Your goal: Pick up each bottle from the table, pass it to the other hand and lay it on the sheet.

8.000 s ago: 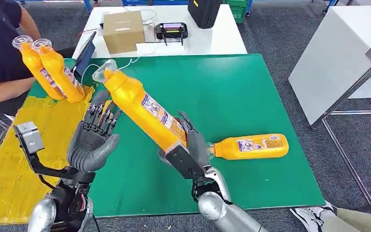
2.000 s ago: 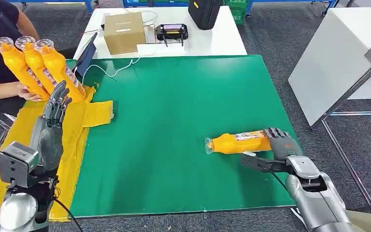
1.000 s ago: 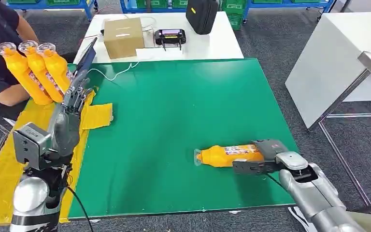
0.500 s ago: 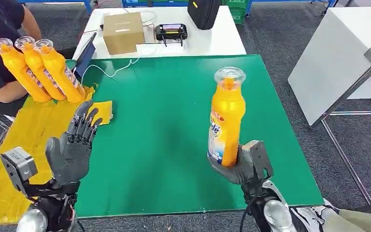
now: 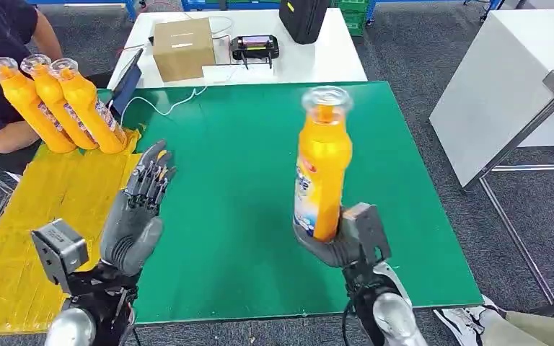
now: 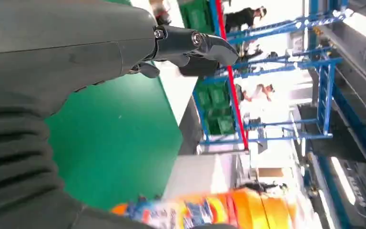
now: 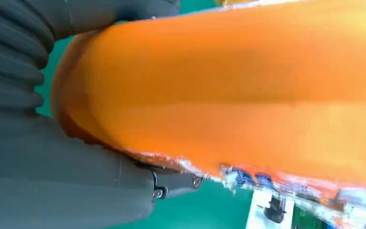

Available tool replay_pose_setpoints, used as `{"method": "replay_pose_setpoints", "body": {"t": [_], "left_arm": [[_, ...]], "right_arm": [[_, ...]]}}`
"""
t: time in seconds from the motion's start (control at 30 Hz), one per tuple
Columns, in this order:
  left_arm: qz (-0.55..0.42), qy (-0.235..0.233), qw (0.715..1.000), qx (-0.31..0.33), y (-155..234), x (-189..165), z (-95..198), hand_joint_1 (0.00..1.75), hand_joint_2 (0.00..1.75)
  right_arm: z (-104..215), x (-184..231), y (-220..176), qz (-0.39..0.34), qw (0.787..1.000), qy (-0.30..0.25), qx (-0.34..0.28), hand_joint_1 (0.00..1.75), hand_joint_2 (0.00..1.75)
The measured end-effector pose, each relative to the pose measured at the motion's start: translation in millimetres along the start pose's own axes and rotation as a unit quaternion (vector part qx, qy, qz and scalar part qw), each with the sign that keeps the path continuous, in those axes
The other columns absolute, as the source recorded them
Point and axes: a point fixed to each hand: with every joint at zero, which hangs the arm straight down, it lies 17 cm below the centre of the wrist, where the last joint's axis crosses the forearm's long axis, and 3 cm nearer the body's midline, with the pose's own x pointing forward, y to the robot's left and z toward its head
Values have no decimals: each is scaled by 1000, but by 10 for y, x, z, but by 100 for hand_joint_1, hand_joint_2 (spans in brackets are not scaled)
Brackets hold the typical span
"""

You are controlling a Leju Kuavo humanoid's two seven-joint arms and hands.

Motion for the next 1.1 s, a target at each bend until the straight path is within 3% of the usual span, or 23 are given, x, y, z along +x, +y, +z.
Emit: {"method": "replay_pose_setpoints", "body": {"t": [0.27,0.73,1.1], "left_arm": [[27,-14,999,-29,-286,121,-120,0,175],[69,-3,997,-46,-406,85,-156,0,175],[151,19,988,-27,-373,46,-263,0,175]], "right_arm": [[-337,243,374,126,991,-33,32,175,175],[-467,352,661,219,973,-66,43,175,175],[-563,527,797,299,947,-114,9,175,175]]}}
